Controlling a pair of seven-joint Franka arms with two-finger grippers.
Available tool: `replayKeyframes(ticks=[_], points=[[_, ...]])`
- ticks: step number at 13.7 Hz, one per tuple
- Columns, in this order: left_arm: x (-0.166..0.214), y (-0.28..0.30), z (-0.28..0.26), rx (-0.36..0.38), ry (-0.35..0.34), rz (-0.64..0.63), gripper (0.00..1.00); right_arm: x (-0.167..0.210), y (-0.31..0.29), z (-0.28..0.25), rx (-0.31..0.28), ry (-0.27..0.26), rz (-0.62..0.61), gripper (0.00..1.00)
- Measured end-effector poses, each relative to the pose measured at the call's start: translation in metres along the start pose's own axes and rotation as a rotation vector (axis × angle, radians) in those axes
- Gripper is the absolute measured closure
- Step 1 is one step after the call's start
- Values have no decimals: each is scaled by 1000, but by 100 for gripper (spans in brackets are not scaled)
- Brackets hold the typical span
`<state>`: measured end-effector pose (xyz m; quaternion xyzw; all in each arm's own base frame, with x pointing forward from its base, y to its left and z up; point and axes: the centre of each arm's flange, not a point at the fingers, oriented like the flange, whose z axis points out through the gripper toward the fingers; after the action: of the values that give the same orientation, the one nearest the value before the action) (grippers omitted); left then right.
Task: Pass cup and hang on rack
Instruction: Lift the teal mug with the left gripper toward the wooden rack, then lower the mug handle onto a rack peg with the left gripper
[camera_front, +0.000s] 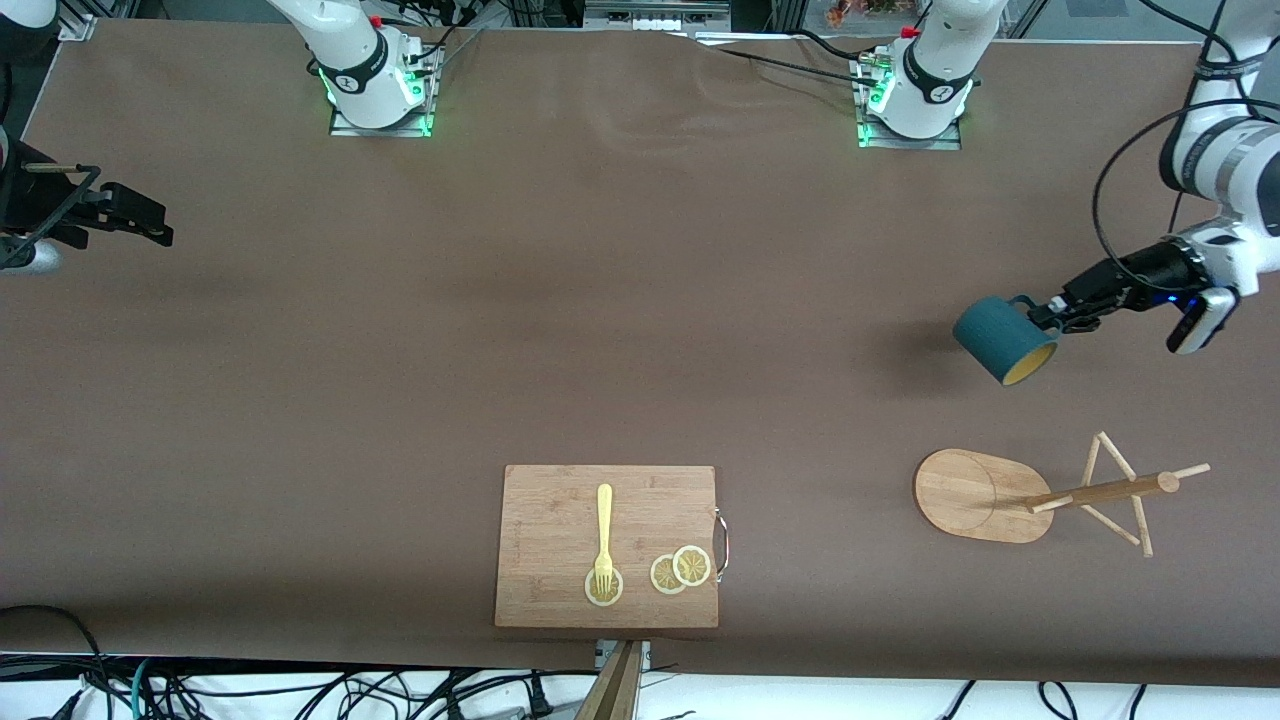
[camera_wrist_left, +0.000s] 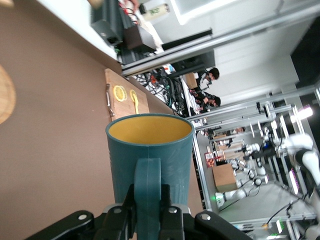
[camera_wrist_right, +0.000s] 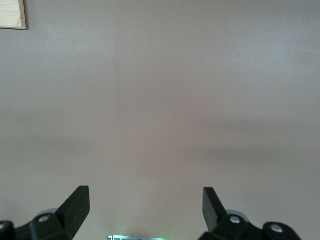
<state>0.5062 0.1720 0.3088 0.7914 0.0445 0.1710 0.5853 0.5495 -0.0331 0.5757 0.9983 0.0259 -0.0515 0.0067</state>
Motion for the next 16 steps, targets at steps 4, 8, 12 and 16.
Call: replayKeyframes(ticks=[4,8,12,16], points=[[25,-25,-22,-46,20,-242,79,0,0,0,0,0,0,0],[45,-29,-29,-77,17,-378,79,0,0,0,0,0,0,0],[55,-22,-24,-90,5,-441,79,0,0,0,0,0,0,0],[75,-31,-29,-124,13,-550,79,0,0,0,0,0,0,0]])
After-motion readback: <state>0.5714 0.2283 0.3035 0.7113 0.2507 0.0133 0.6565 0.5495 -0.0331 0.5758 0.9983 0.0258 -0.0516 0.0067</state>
